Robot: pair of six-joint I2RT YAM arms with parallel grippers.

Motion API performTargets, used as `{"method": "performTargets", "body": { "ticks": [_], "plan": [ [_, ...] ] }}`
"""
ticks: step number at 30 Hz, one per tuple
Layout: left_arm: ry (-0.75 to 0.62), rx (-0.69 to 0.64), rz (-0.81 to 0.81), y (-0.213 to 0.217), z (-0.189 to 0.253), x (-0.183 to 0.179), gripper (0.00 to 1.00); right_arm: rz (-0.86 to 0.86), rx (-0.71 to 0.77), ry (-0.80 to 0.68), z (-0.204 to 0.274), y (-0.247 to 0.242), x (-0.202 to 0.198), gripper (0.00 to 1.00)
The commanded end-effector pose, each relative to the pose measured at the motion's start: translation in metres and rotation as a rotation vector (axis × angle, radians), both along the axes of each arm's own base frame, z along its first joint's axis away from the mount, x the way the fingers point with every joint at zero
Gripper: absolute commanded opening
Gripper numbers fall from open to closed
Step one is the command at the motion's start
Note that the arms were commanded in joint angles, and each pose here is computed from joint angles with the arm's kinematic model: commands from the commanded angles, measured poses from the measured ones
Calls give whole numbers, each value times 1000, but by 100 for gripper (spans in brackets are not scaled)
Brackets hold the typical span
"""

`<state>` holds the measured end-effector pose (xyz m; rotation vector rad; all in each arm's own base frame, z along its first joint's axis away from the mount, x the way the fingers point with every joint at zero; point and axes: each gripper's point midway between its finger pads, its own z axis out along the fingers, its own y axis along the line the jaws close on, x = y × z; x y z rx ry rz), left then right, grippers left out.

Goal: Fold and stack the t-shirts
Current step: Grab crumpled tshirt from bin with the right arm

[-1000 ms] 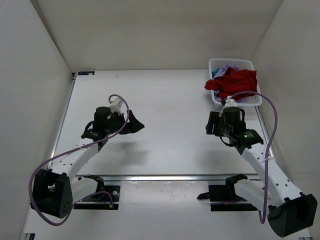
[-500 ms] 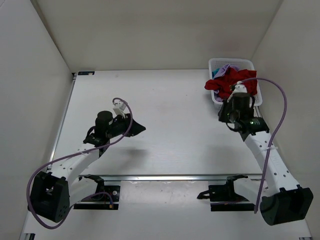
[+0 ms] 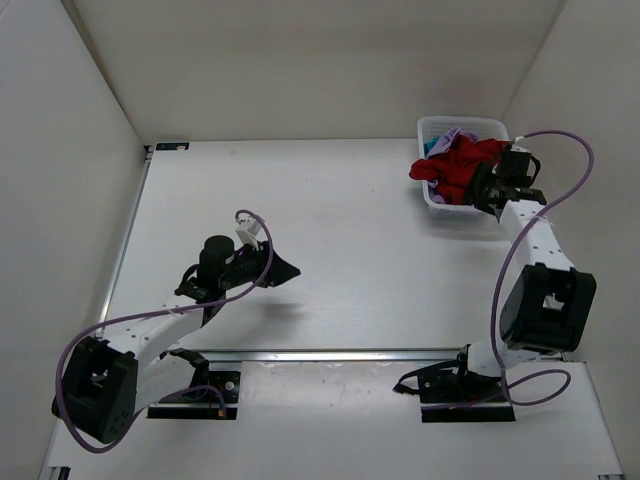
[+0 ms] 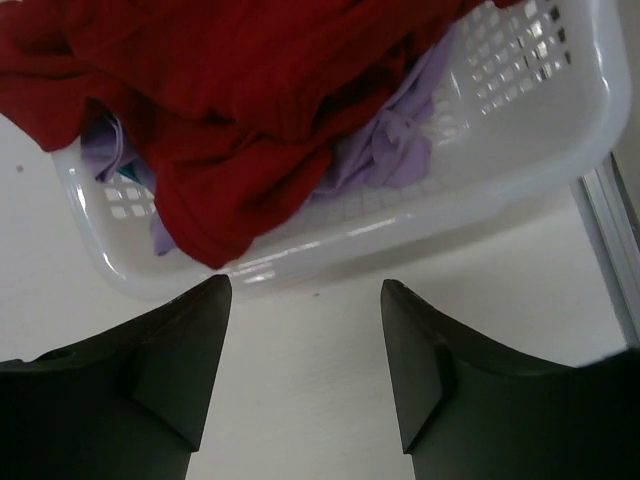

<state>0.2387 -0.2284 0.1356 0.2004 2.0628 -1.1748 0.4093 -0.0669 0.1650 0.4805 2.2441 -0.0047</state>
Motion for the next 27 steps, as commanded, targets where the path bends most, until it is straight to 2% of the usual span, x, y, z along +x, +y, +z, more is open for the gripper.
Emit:
{"method": "performTargets", "body": {
  "ticks": [1, 9, 18, 19, 20, 23, 24, 27],
  "plan": [
    [-33, -17, -11, -2, 6, -3, 43, 3, -3, -176, 46, -6, 48, 60],
    [-32, -8, -6, 1, 2, -5, 43, -68, -49, -147, 38, -31, 88, 60],
    [-19, -6, 4, 3, -1, 0, 43, -114, -61, -39, 13, -42, 101, 59],
    [-18, -7, -5, 1, -1, -1, 43, -107, -46, -39, 11, -40, 103, 50],
    [-20, -7, -7, 0, -1, 0, 43, -121, -36, -43, 10, -40, 103, 29],
    [-9, -7, -5, 0, -3, 1, 42, -121, -22, -154, 38, -35, 104, 1],
    [-6, -6, -9, -1, -2, 1, 43, -119, -20, -183, 49, -32, 102, 0],
    [-11, -16, -14, -4, 1, 2, 42, -85, -35, -399, 141, -19, 96, 0]
  ]
}}
